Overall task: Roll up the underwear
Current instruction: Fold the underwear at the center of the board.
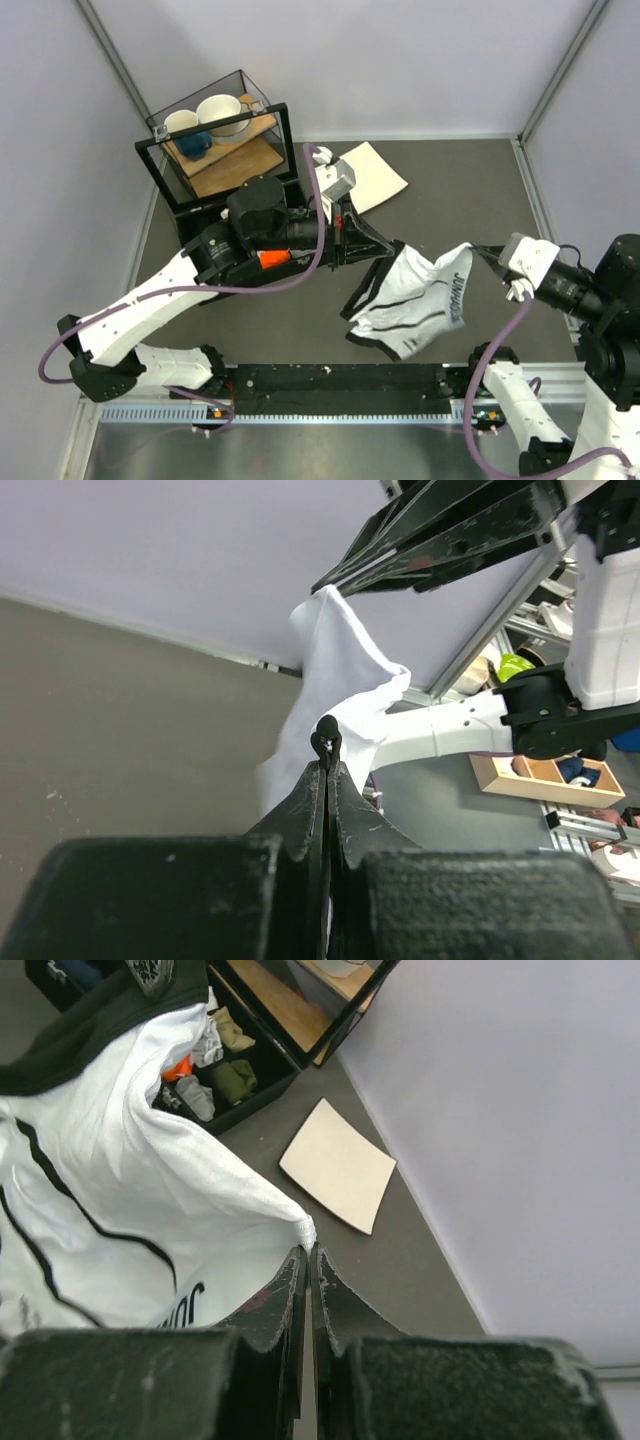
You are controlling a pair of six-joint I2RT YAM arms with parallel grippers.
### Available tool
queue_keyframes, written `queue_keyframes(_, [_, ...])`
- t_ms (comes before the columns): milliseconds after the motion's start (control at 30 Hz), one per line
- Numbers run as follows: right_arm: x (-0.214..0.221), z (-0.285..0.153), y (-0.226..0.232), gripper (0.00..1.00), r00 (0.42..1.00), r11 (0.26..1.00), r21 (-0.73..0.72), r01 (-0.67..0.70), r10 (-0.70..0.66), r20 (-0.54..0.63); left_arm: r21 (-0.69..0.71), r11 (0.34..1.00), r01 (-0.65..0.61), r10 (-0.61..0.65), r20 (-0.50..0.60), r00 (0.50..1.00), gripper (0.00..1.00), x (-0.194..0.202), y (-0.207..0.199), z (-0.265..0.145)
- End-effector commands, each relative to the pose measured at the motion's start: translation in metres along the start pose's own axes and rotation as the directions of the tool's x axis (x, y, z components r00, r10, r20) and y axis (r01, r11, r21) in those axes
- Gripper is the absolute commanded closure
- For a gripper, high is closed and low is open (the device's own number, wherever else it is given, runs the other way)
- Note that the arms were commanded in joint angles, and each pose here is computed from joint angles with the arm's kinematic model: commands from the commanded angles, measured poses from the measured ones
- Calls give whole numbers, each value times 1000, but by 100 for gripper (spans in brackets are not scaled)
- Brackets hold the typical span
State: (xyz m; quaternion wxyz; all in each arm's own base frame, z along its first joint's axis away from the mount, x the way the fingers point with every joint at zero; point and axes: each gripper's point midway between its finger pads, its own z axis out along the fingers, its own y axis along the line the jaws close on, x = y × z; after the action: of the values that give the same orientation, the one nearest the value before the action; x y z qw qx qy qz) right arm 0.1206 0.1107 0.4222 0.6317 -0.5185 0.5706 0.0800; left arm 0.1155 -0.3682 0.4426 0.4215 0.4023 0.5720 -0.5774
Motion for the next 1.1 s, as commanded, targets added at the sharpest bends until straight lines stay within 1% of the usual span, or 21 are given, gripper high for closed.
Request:
queue_keyframes(0, [13, 9, 6, 100, 997, 995, -48, -82, 82, -16, -94, 996, 1, 0, 10, 1000, 100, 11, 18, -3])
queue_keyframes(67, [37, 24, -1, 100, 990, 990, -43, -132, 130, -53, -142, 990, -2, 1, -10, 1000, 99, 27, 36, 2])
queue_keyframes(133, [75, 44, -5, 100, 973, 978, -42, -205, 199, -114, -210, 978, -8, -1, -42, 999, 99, 48, 64, 10])
queue_keyframes(233, [135, 71, 1, 100, 930, 946, -51, -319, 302, -208, -337, 942, -3, -33, -102, 994, 100, 78, 122, 17])
queue_keyframes(267, [146, 81, -9, 100, 933, 951, -26, -307, 296, -206, -357, 934, -7, -37, -115, 993, 100, 85, 137, 20])
queue_keyframes(300, [169, 90, -3, 100, 911, 936, -31, -351, 333, -241, -381, 925, -8, -42, -124, 991, 100, 90, 151, 22])
queue_keyframes(333, [185, 99, -5, 100, 898, 928, -27, -372, 352, -264, -414, 910, 11, -80, -148, 986, 100, 106, 180, 23])
queue_keyframes(400, [210, 115, -19, 100, 896, 932, 0, -361, 347, -277, -443, 896, 7, -75, -135, 988, 100, 104, 211, 28])
queue_keyframes(433, [217, 122, -25, 100, 897, 935, 6, -355, 343, -280, -478, 878, 25, -115, -159, 980, 100, 123, 244, 29])
queue_keyframes(467, [238, 134, -27, 100, 872, 919, 0, -394, 374, -315, -488, 872, 24, -116, -159, 980, 100, 124, 258, 31])
queue_keyframes(500, [241, 142, -39, 100, 882, 927, 10, -375, 360, -303, -493, 870, 15, -99, -145, 984, 100, 114, 271, 35])
queue_keyframes(533, [250, 149, -44, 100, 875, 923, 10, -385, 368, -313, -522, 853, 26, -131, -164, 978, 100, 130, 299, 35])
queue_keyframes(567, [269, 160, -45, 100, 848, 906, 10, -423, 400, -347, -533, 846, 26, -132, -162, 978, 100, 130, 311, 36])
queue_keyframes(600, [270, 167, -58, 100, 854, 911, 15, -413, 393, -341, -535, 845, 19, -114, -146, 983, 100, 118, 321, 40])
queue_keyframes(633, [275, 173, -63, 100, 849, 907, 12, -420, 398, -347, -552, 833, 24, -131, -156, 979, 100, 128, 341, 39])
queue_keyframes(667, [289, 181, -62, 100, 828, 892, 5, -452, 421, -370, -560, 828, 22, -131, -155, 979, 100, 128, 350, 40])
queue_keyframes(767, [294, 193, -79, 100, 832, 896, 10, -444, 416, -368, -554, 832, 12, -104, -134, 986, 100, 112, 369, 44])
queue_keyframes(833, [298, 198, -84, 100, 830, 895, 8, -446, 417, -370, -551, 834, -4, -93, -147, 985, 100, 112, 376, 43])
queue_keyframes(933, [299, 197, -79, 100, 835, 897, -8, -443, 409, -368, -513, 858, -33, -63, -168, 984, 100, 108, 368, 45])
queue_keyframes(1033, [295, 192, -65, 100, 843, 898, -34, -439, 398, -362, -472, 880, -45, -55, -195, 979, 100, 116, 355, 41])
queue_keyframes(1067, [297, 189, -56, 100, 842, 894, -50, -445, 399, -362, -464, 885, -39, -69, -213, 975, 100, 128, 353, 39])
